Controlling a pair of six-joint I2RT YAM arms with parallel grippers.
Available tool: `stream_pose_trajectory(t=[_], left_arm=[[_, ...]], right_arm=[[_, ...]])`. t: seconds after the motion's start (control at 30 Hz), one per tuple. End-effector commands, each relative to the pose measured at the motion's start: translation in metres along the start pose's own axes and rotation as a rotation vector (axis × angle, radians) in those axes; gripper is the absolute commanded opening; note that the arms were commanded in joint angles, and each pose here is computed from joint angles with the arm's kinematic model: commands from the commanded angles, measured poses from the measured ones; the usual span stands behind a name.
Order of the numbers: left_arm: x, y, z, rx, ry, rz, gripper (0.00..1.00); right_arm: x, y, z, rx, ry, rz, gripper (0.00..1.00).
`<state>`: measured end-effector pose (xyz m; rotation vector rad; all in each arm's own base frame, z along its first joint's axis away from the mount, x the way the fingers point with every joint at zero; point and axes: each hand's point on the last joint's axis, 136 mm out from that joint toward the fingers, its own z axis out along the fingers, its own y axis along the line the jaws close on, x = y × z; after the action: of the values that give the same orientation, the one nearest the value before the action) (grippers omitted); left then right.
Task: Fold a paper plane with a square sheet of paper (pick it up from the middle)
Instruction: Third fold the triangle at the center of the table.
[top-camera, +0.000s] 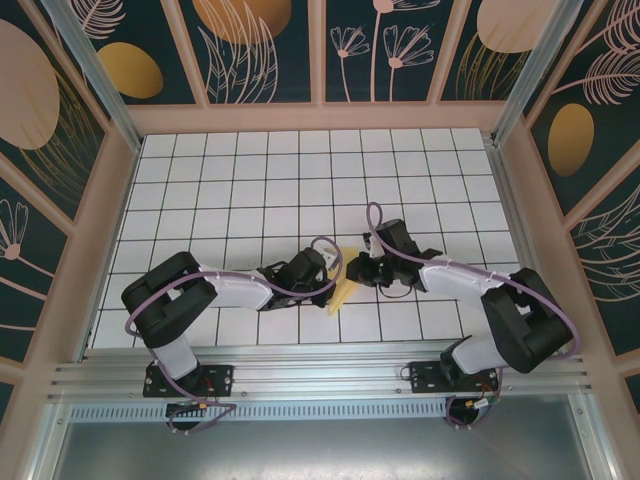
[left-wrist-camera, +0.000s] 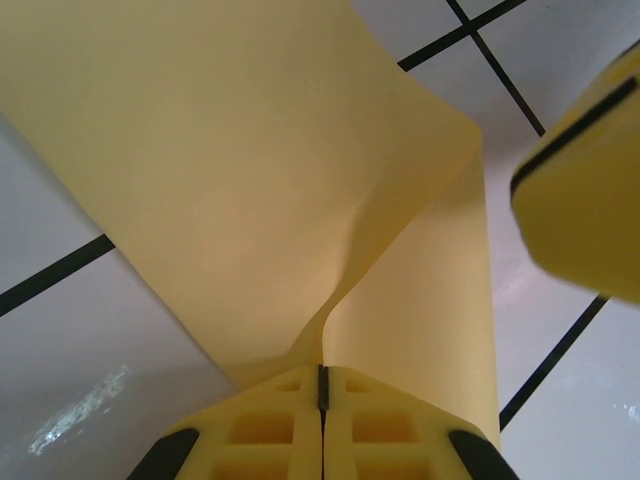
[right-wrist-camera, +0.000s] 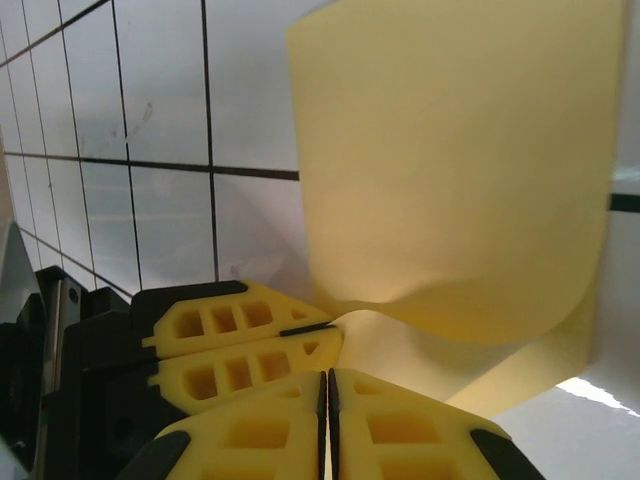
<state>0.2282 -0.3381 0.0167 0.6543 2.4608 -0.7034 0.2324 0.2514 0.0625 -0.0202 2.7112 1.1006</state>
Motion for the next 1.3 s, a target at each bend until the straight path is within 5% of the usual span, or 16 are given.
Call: stream_pose_trajectory(t=[0.0, 0.83, 1.27], left_arm=[[0.002, -0.001, 0.0, 0.02, 0.005, -0.014, 0.06], [0.003, -0.002, 0.002, 0.025, 0.018, 0.001, 0.09], [0.004, 0.002, 0.003, -0.006, 0.031, 0.013, 0.07]], right_arm=[[0.002, 0.012, 0.01, -0.038, 0.015, 0.004, 0.12], [0.026, -0.028, 0.022, 0.085, 0.076, 0.037, 0.14], [0.017, -0.009, 0.013, 0.037, 0.045, 0.015, 0.16]])
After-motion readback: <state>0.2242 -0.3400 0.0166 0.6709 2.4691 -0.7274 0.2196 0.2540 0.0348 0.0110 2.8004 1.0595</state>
